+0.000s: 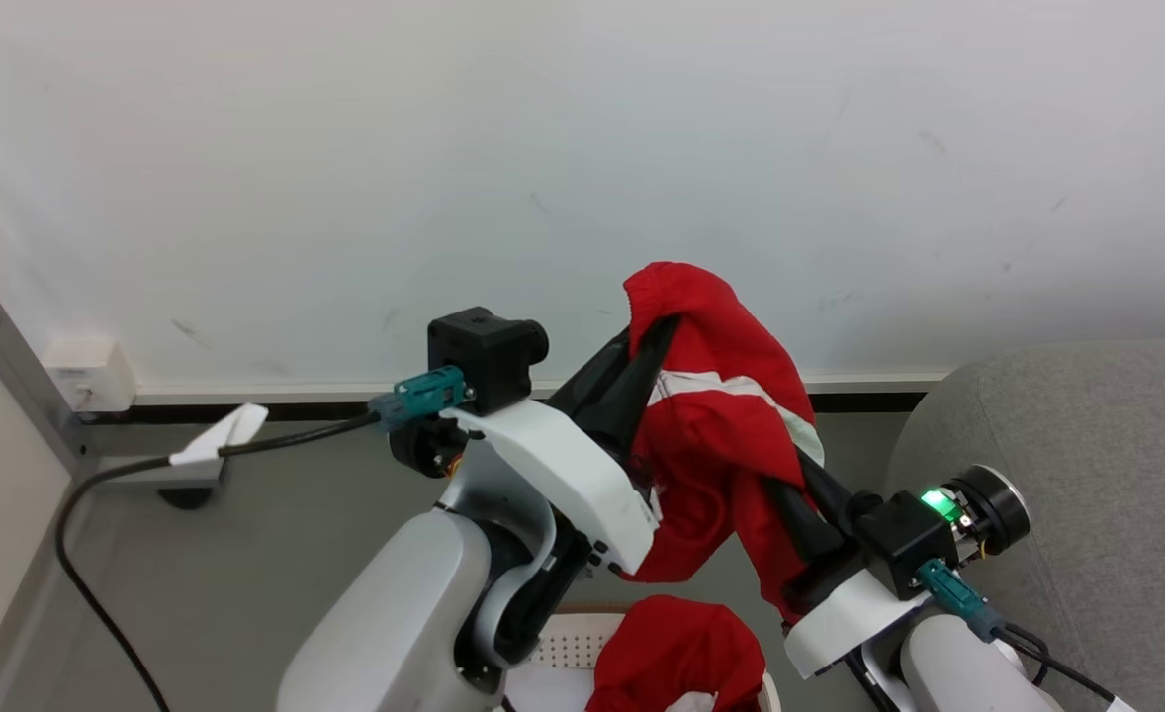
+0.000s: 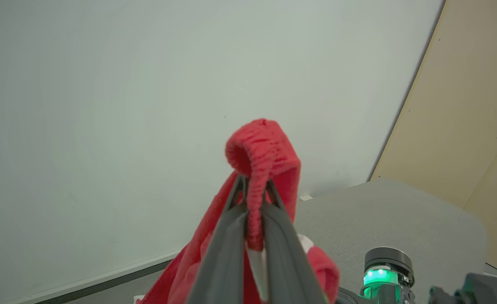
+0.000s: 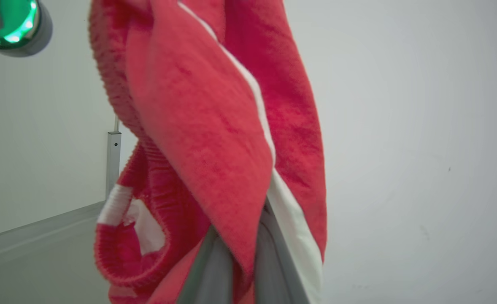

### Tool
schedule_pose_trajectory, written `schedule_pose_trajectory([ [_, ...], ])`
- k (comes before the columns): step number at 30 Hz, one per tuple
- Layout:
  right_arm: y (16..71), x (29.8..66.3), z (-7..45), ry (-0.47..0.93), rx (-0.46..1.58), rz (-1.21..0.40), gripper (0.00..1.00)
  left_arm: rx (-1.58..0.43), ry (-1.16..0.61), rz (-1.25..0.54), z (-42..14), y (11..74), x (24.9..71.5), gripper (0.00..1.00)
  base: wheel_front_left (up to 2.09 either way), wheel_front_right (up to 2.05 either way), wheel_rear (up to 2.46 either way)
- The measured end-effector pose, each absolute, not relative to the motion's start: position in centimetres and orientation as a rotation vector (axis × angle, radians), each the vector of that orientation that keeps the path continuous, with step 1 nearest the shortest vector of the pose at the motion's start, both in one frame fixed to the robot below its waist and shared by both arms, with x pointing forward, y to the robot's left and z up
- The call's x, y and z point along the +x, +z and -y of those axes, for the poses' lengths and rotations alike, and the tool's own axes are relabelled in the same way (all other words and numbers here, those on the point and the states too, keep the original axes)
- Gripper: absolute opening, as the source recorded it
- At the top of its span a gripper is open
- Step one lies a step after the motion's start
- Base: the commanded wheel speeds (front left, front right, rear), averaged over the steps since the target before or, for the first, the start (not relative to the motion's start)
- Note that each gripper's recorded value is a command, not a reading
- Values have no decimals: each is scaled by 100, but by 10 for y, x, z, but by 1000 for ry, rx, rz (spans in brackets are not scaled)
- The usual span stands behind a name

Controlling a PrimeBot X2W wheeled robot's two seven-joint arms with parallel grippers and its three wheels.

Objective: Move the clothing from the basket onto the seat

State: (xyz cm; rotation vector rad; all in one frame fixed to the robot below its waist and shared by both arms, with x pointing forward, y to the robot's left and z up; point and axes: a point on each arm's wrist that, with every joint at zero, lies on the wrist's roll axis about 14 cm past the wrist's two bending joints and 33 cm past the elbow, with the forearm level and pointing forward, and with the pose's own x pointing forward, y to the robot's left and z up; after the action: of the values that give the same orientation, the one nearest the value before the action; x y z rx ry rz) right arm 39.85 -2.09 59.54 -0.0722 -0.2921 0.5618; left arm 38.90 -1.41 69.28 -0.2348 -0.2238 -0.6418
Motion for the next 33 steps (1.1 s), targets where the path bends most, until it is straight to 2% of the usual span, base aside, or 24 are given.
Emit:
schedule_pose_trajectory([
  [1, 596, 399, 23, 556, -69, 293, 0, -234, -640, 219, 14, 691, 390, 62, 0, 0, 0],
  [2, 596, 399, 24, 551, -67, 295, 0, -232, -637, 214, 13, 689, 390, 100, 0, 0, 0],
  [14, 597, 400, 43, 493, -37, 295, 0, -202, -669, 126, 18, 657, 383, 100, 0, 0, 0],
  [33, 616, 411, 97, 325, -53, 354, 0, -111, -668, 51, 14, 607, 376, 100, 0, 0, 0],
])
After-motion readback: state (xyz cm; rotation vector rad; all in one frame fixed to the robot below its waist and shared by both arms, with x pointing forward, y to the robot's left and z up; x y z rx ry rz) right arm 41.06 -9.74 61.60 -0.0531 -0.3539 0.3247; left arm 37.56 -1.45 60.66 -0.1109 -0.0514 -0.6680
